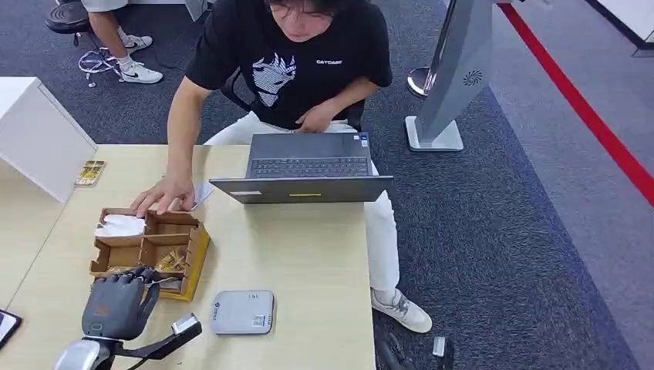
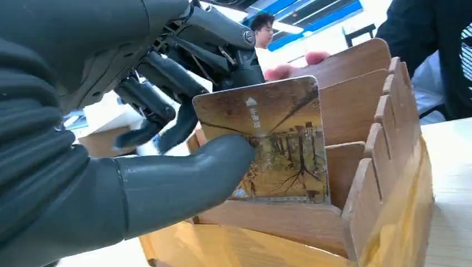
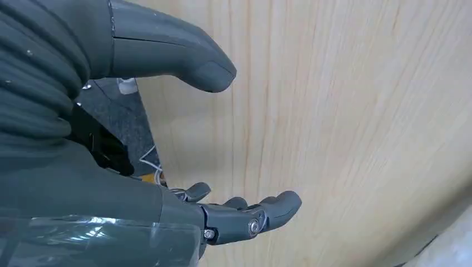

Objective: Pass the card to the sensor for recognition and then transmit it.

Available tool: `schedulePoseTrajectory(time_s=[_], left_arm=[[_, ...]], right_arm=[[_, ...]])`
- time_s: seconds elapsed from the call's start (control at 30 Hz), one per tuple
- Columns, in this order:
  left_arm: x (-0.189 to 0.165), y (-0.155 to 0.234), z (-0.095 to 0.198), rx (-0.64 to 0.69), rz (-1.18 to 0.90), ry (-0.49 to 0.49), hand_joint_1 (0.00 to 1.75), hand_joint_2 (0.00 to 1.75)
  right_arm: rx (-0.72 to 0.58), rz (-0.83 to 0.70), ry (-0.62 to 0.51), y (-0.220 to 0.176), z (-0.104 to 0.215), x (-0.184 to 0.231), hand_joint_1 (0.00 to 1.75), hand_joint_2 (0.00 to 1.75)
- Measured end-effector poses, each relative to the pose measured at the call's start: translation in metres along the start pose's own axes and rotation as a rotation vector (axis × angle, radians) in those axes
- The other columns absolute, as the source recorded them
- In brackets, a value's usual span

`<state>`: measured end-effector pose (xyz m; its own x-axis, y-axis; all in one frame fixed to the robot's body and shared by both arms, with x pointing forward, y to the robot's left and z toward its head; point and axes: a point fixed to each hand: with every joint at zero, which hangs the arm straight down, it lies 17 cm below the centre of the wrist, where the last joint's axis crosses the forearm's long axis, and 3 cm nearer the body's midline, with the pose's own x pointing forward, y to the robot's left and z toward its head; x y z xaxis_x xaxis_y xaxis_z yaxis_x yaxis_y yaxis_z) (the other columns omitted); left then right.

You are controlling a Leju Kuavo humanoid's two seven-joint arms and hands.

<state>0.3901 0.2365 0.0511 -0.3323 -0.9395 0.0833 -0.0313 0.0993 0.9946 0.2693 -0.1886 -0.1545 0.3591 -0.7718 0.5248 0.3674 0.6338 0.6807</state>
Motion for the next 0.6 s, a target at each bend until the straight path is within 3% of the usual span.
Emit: schedulePoseTrajectory(time_s=[0.6], left_arm=[[0.0011, 0.0099, -0.0023, 0.032, 0.000, -0.003, 1.75, 1.75]], right_arm=[[-0.003, 0.000, -0.001, -0.0005, -0.0001, 0.0002, 0.00, 1.75]])
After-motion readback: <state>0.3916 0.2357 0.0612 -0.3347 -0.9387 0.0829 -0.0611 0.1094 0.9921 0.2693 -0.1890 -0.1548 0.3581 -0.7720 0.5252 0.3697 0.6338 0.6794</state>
